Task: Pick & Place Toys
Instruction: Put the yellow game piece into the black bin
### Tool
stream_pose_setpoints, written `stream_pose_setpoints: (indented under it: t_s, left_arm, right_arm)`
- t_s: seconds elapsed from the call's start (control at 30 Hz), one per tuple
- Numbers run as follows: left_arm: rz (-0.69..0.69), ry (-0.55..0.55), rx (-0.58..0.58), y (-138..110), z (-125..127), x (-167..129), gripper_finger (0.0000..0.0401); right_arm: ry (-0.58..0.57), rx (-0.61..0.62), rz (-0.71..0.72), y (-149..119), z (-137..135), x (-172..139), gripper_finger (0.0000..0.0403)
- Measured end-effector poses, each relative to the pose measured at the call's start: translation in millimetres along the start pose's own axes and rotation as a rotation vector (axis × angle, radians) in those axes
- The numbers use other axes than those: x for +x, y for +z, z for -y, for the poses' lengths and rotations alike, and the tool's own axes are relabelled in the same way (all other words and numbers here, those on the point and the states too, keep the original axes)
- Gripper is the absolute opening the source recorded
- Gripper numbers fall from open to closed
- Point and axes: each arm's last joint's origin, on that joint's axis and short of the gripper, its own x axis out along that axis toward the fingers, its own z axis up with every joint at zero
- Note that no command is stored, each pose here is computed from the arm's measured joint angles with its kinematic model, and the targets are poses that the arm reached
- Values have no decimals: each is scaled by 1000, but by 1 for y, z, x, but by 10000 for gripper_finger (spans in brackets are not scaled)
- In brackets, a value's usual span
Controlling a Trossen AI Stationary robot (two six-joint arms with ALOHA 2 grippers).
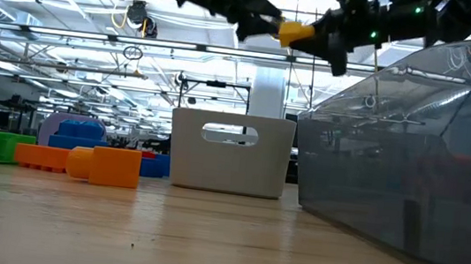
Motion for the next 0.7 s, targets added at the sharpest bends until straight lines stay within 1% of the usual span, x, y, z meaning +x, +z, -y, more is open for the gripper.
stream_pose_setpoints:
  t_s: [0.1,0.2,0.27,0.33,0.4,0.53,0.6,0.7]
  left_arm:
    - [5,74,68,16,10,-22,271]
    - [-16,176,94,27,20,-43,271]
    - [-33,216,109,33,29,-58,271]
    - [-47,238,122,38,37,-71,271]
    - [-76,247,110,40,46,-83,271]
    - [-150,236,62,37,57,-97,271]
    - [-190,217,33,33,62,-98,271]
    - [-241,176,-9,21,68,-89,271]
  right_arm:
    - [6,52,-47,3,4,-11,145]
    - [3,63,-110,8,4,-25,142]
    - [11,68,-142,13,2,-34,140]
    - [28,106,-148,18,-1,-43,139]
    - [65,164,-140,24,-3,-51,141]
    - [176,284,-177,40,-3,-60,142]
    - [234,330,-196,51,-2,-62,141]
    - [324,360,-248,65,-5,-63,142]
